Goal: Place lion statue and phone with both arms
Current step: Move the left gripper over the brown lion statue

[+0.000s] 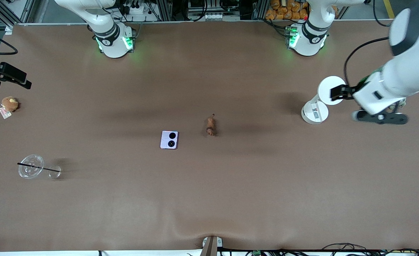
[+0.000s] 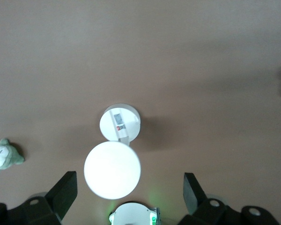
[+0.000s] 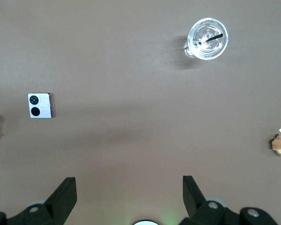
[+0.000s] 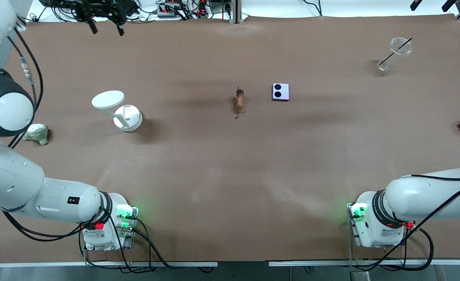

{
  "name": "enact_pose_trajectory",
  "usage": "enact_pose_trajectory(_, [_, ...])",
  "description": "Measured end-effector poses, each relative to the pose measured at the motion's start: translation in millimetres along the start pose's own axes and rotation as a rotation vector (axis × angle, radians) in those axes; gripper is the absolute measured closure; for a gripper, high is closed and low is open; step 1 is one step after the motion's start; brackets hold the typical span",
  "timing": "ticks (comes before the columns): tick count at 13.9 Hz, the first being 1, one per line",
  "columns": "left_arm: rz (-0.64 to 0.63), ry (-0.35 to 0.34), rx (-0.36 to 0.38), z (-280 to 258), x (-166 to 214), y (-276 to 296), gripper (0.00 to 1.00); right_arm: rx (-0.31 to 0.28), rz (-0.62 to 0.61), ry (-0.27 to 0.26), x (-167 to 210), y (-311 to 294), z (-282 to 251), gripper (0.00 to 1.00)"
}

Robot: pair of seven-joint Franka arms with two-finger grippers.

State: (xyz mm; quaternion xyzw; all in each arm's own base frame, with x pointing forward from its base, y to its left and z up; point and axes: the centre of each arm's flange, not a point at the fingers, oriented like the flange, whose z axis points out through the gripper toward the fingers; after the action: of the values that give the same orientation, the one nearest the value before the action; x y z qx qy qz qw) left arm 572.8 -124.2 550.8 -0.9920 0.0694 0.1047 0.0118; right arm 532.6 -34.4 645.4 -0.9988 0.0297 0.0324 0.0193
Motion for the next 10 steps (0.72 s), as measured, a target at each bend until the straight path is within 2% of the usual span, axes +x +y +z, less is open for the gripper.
enact_pose_trajectory(4, [0.01, 0.025, 0.006, 22.9, 22.6, 48.5, 0.0, 0.0, 0.0, 0.0, 0.0, -0.2, 0.2, 0.0])
enact_pose_trajectory(8, [-0.017, 0.032, 0.02, 51.9, 38.5, 131.8, 0.0, 0.0, -0.001, 0.001, 0.4, -0.4, 0.3, 0.0])
enact_pose_trajectory(10, [-0.042, 0.064, 0.012, 61.8, 44.7, 170.6, 0.0, 0.0, -0.001, 0.002, 0.5, -0.5, 0.2, 0.0])
